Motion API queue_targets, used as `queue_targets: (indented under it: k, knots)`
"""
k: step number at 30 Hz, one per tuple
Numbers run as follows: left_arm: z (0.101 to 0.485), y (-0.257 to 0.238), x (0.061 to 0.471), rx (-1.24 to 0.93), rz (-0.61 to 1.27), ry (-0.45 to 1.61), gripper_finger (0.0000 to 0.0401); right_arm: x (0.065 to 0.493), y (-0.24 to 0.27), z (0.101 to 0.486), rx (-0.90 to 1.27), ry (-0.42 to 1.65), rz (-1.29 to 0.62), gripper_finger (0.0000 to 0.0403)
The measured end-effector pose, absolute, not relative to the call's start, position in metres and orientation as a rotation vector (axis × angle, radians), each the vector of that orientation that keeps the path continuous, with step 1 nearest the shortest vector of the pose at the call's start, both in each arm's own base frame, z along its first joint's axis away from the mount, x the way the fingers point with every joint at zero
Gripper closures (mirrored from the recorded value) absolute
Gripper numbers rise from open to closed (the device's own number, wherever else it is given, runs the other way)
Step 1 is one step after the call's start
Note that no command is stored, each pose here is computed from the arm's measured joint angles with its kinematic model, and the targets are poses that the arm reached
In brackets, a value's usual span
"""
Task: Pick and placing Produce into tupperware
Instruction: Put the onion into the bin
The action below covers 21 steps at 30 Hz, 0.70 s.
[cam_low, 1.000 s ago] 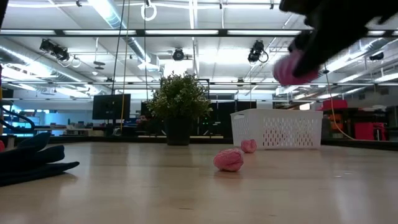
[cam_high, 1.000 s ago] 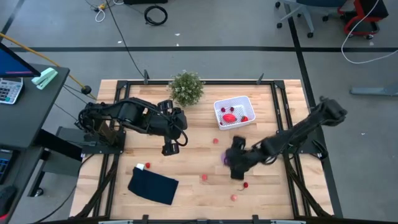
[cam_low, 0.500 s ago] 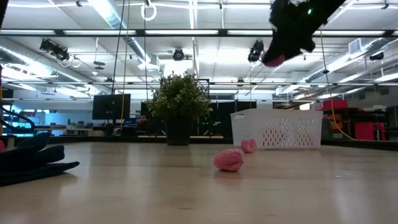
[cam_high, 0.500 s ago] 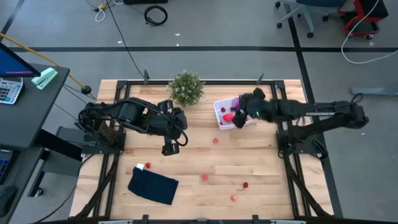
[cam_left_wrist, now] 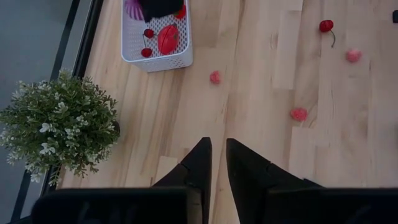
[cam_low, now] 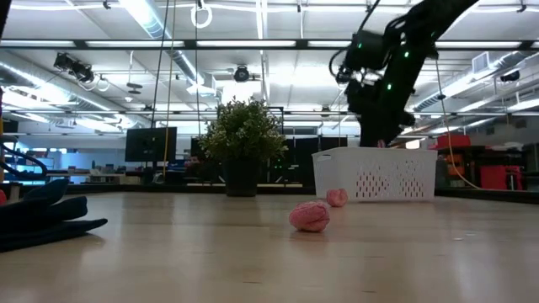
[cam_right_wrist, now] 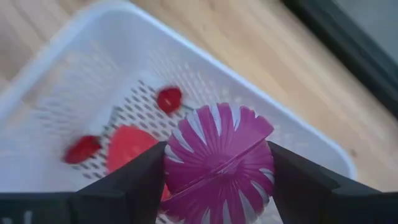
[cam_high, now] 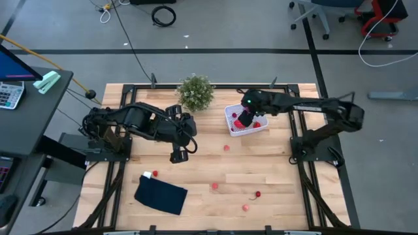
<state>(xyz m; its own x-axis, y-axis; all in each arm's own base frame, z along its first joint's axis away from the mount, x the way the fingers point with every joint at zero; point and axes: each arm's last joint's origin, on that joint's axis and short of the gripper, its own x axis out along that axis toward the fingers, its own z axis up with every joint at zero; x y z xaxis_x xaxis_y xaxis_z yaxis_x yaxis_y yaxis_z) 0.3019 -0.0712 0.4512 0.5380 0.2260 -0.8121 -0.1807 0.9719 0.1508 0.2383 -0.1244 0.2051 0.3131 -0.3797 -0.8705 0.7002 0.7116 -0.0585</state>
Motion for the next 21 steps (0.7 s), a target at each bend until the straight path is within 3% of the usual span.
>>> queue_targets:
  k: [9, 21]
  knots:
    - [0.451, -0.071, 0.302, 0.050, 0.242, 0.973, 0.0350, 0.247, -0.135, 0.168, 0.406, 1.178, -0.681, 0.0142]
    - [0.451, -0.071, 0.302, -0.003, 0.270, 0.965, 0.0349, 0.244, -0.131, 0.171, 0.347, 1.221, -0.574, 0.0135]
